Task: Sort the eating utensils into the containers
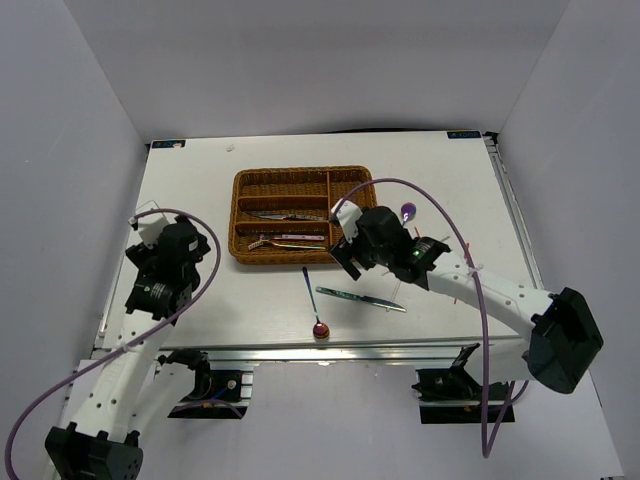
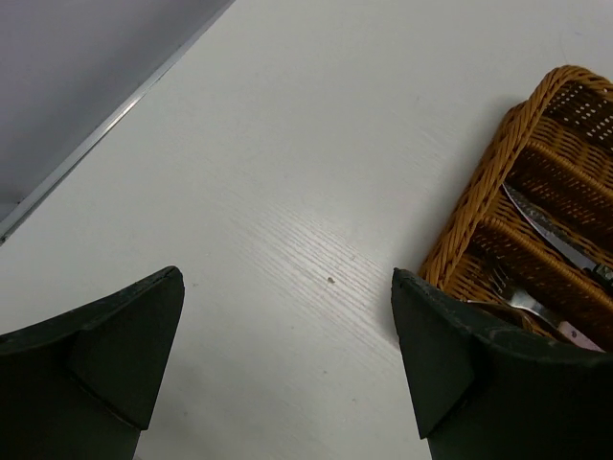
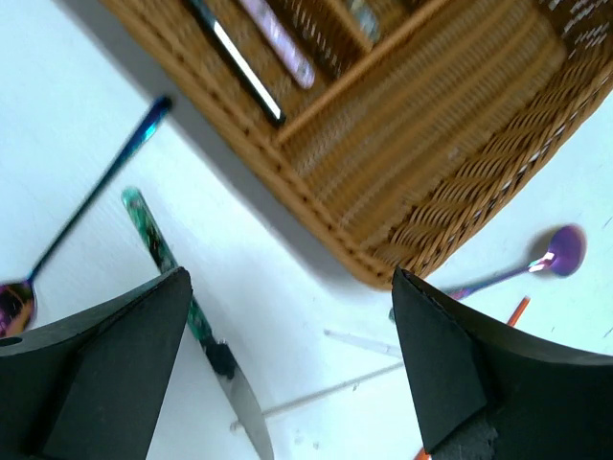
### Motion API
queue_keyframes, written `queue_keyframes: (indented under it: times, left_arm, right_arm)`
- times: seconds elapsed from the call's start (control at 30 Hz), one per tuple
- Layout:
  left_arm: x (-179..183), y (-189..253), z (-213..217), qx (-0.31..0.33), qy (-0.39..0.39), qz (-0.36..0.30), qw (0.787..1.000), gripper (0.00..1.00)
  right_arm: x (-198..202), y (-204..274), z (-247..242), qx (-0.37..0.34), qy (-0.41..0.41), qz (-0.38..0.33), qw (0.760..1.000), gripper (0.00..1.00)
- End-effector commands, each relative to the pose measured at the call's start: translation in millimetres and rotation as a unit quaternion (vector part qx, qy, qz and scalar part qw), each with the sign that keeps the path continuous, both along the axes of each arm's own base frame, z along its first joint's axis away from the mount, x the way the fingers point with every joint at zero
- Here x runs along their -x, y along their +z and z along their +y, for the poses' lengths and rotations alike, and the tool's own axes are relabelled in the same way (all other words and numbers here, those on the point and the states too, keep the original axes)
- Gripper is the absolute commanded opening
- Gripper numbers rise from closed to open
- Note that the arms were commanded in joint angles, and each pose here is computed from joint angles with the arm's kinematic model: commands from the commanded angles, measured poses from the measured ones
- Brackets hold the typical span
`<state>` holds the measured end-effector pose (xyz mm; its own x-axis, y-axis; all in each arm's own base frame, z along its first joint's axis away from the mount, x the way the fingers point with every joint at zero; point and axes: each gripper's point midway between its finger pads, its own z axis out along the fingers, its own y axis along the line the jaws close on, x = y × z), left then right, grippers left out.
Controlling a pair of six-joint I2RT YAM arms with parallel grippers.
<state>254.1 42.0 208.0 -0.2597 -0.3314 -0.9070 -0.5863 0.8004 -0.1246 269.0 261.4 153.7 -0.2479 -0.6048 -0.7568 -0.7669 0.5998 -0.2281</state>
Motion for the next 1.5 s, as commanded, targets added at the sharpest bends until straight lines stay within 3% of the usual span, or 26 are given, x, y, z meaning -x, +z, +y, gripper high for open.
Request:
queue_keyframes:
  times: [0.0, 0.3, 0.77, 1.17, 1.3, 1.47]
  left_arm:
    - [3, 15, 3, -0.004, 0.003, -0.015, 1.000, 0.98]
    - [13, 28, 2, 0.020, 0.001, -0.065, 0.998, 0.98]
    - [13, 29, -1, 0.026, -0.008, -0.071, 0.997, 0.98]
    - [12, 30, -5, 0.030, -0.023, -0.076, 0.996, 0.98]
    - [13, 32, -4, 0.030, -0.021, -0.079, 0.996, 0.98]
    - [12, 30, -5, 0.030, -0.022, -0.076, 0.996, 0.98]
  right_arm:
    - [14, -19, -8, 0.035, 0.009, 0.050, 0.998, 0.89]
    - [28, -54, 3, 0.062, 0.059, 0.109, 0.990, 0.89]
    - [19, -62, -1, 0.069, 0.036, 0.093, 0.993, 0.89]
    - [17, -88, 6, 0.117, 0.071, 0.126, 0.983, 0.76]
    - [26, -91, 21, 0.104, 0.106, 0.157, 0.976, 0.69]
    - [38, -94, 28, 0.085, 0.135, 0.167, 0.973, 0.67]
